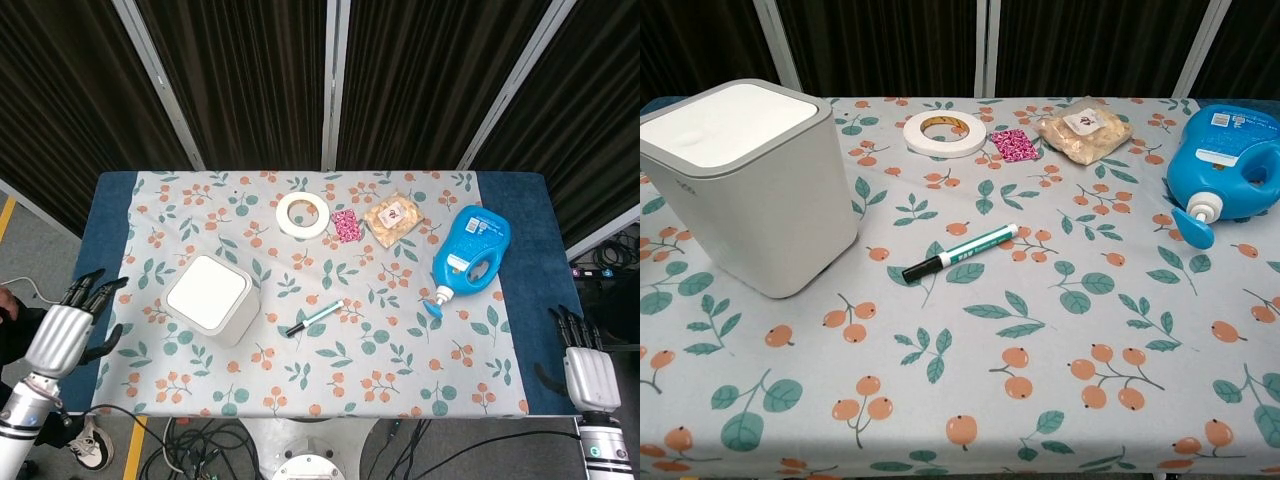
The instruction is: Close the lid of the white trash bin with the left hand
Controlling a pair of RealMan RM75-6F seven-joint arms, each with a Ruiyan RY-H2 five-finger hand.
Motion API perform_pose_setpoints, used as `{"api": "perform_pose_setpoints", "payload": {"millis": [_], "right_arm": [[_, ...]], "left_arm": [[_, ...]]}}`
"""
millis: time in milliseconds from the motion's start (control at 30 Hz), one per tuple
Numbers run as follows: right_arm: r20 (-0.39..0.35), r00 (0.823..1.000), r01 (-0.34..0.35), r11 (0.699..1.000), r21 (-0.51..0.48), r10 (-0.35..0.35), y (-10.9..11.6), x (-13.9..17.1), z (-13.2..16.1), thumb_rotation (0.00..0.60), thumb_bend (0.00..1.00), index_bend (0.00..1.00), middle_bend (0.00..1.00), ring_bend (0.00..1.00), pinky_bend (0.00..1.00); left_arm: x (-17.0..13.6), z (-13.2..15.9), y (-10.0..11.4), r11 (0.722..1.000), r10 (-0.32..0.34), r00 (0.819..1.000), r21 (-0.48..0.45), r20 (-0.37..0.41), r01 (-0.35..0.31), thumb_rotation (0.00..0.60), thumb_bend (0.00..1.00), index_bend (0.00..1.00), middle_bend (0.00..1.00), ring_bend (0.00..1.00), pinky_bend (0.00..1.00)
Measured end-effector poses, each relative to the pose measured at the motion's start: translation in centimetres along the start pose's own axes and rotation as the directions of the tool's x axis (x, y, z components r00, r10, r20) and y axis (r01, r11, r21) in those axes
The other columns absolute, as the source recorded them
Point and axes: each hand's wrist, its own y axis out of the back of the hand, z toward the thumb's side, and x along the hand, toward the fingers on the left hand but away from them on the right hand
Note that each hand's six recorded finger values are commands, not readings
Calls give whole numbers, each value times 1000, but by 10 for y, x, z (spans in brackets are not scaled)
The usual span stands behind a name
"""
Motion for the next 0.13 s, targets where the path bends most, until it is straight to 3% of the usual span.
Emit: {"api": "perform_pose_setpoints", "payload": {"millis": [133], "right_arm": [[0, 1000, 2, 1000, -4, -2, 1, 1, 1, 600, 178, 0, 0, 0, 0]], "left_arm": [[-22, -25, -11, 1000, 3, 995, 31, -95, 0, 600, 431, 108, 132, 36, 115]]}}
